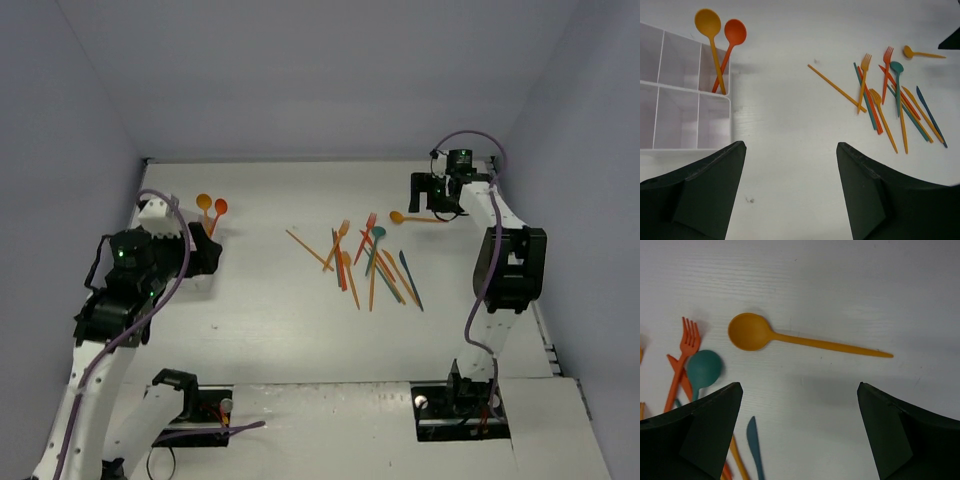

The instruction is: Sort the eating utensils into containers

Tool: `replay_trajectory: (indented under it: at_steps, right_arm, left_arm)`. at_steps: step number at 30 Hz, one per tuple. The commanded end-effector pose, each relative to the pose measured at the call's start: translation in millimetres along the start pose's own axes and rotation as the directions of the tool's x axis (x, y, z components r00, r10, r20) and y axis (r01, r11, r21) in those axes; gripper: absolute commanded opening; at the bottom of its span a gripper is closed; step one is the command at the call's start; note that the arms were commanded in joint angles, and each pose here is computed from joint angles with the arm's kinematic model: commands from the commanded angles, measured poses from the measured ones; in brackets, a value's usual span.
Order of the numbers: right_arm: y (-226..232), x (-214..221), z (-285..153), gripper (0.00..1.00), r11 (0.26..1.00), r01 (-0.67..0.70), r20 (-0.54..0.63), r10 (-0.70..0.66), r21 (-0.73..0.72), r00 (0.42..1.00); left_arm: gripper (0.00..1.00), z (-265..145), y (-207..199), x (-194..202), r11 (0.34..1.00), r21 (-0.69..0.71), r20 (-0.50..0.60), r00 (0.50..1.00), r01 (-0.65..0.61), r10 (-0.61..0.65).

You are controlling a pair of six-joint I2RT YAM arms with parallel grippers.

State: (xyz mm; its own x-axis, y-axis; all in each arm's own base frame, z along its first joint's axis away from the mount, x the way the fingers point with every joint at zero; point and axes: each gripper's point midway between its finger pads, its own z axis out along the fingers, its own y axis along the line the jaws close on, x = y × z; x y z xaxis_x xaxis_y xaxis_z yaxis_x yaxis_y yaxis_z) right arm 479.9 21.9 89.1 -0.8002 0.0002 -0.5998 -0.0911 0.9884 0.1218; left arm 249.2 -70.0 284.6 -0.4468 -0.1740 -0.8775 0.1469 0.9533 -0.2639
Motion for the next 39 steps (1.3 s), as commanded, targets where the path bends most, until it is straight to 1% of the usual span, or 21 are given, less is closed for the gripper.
replay_trajectory:
  at_steps: [1,7,11,14,17,20,23,26,30,32,35,37,39]
  right_arm:
    - [-3.9,-26.5,8.6,0.99,0.987,0.143,0.065,-0.138,-0.079,0.988]
    - [-17.7,-25.9,33.9,1.00,0.973,0.219,0.042,-0.217,-0.066,0.975]
    - [-20.0,-11.1,55.1,1.00,0.971,0.220,-0.001,-0.221,-0.095,0.975]
    - [-18.2,0.5,62.0,1.00,0.970,0.212,-0.025,-0.216,-0.117,0.976]
    - [-12.8,18.1,63.3,1.00,0.969,0.199,-0.056,-0.209,-0.147,0.976]
    - [-8.9,27.6,55.3,1.00,0.968,0.197,-0.069,-0.210,-0.152,0.975]
    - [-7.1,47.9,49.5,0.98,0.972,0.181,-0.108,-0.198,-0.149,0.974]
    - [-7.1,54.5,42.6,0.92,0.977,0.185,-0.127,-0.198,-0.102,0.972]
    - [-2.6,64.7,37.4,0.80,0.980,0.199,-0.161,-0.201,-0.029,0.966]
    - [0.9,68.1,36.0,0.69,0.980,0.197,-0.171,-0.194,0.002,0.966]
    - [8.9,73.7,32.4,0.56,0.983,0.182,-0.180,-0.174,0.025,0.968]
    - [18.5,76.1,30.0,0.53,0.981,0.192,-0.182,-0.183,0.038,0.966]
    - [24.4,76.3,29.9,0.53,0.976,0.209,-0.184,-0.195,0.060,0.963]
  left_arm:
    - [0.71,-14.3,-7.0,21.1,1.000,0.024,-0.060,0.998,0.020,-0.019]
    - [0.71,-10.1,-10.5,31.3,0.999,0.041,-0.096,0.995,0.022,-0.018]
    - [0.71,-6.4,-12.2,34.2,0.999,0.048,-0.115,0.993,0.014,-0.009]
    - [0.71,-4.4,-12.6,34.9,0.999,0.049,-0.123,0.992,0.011,-0.005]
    - [0.71,-2.7,-11.9,35.1,0.999,0.044,-0.124,0.992,0.010,-0.004]
    - [0.71,-1.6,-10.8,35.8,0.999,0.039,-0.126,0.992,0.005,0.000]
    - [0.71,-2.5,-11.6,33.4,0.999,0.044,-0.119,0.993,-0.002,0.007]
    - [0.71,-4.4,-13.4,29.9,0.999,0.051,-0.108,0.994,-0.001,0.007]
    - [0.71,-7.2,-14.6,29.4,0.998,0.056,-0.102,0.995,0.005,0.001]
    - [0.71,-9.2,-16.1,31.9,0.998,0.066,-0.102,0.995,0.010,-0.003]
    - [0.71,-13.2,-18.1,33.5,0.997,0.078,-0.094,0.995,0.024,-0.016]
    - [0.71,-16.2,-19.0,33.8,0.996,0.083,-0.086,0.996,0.034,-0.027]
    - [0.71,-17.5,-19.2,36.1,0.996,0.085,-0.088,0.996,0.042,-0.034]
